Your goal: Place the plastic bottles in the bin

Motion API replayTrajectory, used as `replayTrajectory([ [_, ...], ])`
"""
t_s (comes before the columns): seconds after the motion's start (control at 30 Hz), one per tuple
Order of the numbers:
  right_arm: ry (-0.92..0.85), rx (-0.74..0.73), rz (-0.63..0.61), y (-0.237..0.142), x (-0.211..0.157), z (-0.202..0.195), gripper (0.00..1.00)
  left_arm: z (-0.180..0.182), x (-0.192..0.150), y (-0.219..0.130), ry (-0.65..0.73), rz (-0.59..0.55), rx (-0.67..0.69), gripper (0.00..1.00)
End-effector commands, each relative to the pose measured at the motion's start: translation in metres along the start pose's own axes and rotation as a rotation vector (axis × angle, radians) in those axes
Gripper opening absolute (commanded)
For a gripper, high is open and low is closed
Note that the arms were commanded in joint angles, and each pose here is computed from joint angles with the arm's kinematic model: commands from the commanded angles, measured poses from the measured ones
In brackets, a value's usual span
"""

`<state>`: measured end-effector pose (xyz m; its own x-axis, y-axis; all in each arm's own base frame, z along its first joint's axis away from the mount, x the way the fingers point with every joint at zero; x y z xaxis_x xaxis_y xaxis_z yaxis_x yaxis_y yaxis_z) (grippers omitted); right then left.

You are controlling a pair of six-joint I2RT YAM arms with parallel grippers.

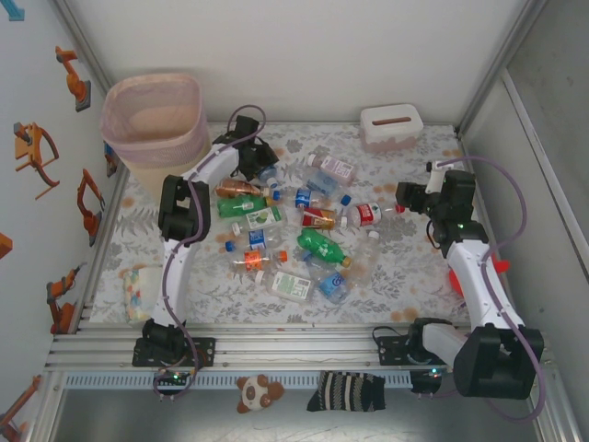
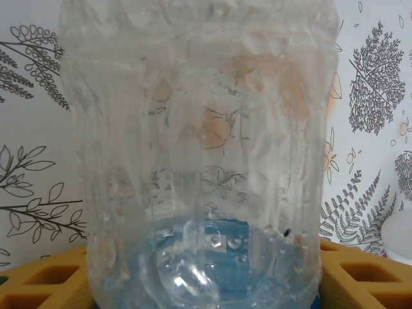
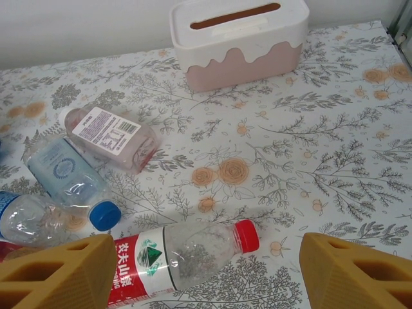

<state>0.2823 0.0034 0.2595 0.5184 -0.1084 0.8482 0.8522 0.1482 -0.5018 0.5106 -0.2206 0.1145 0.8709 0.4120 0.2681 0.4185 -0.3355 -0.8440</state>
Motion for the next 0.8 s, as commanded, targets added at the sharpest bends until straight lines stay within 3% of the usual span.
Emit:
replayTrajectory([
  [0.0, -0.026, -0.005, -0.034, -0.008, 0.008, 0.003, 0.74, -0.011, 0.010, -0.021, 0.000, -0.031, -0.037, 0.65],
  [0.23, -0.025, -0.004, -0.039, -0.009, 0.009, 0.004, 0.74, -0.027, 0.017, -0.056, 0.055, -0.087, -0.074, 0.65],
  [0.77, -0.016, 0.013, -0.057, -0.013, 0.017, 0.007, 0.74, -0.073, 0.027, -0.193, 0.217, -0.297, -0.196, 0.64],
])
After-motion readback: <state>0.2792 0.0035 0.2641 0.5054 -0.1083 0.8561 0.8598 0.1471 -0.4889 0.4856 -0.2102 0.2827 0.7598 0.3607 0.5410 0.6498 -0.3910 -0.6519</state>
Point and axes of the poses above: each hand's point on the last joint's axis, 136 mm out from that joint toward the fingers, its own y axis out along the fingers, its own z axis along the line the jaws close on, x = y × z, the point moved 9 cm from there along -y, back along the fingers
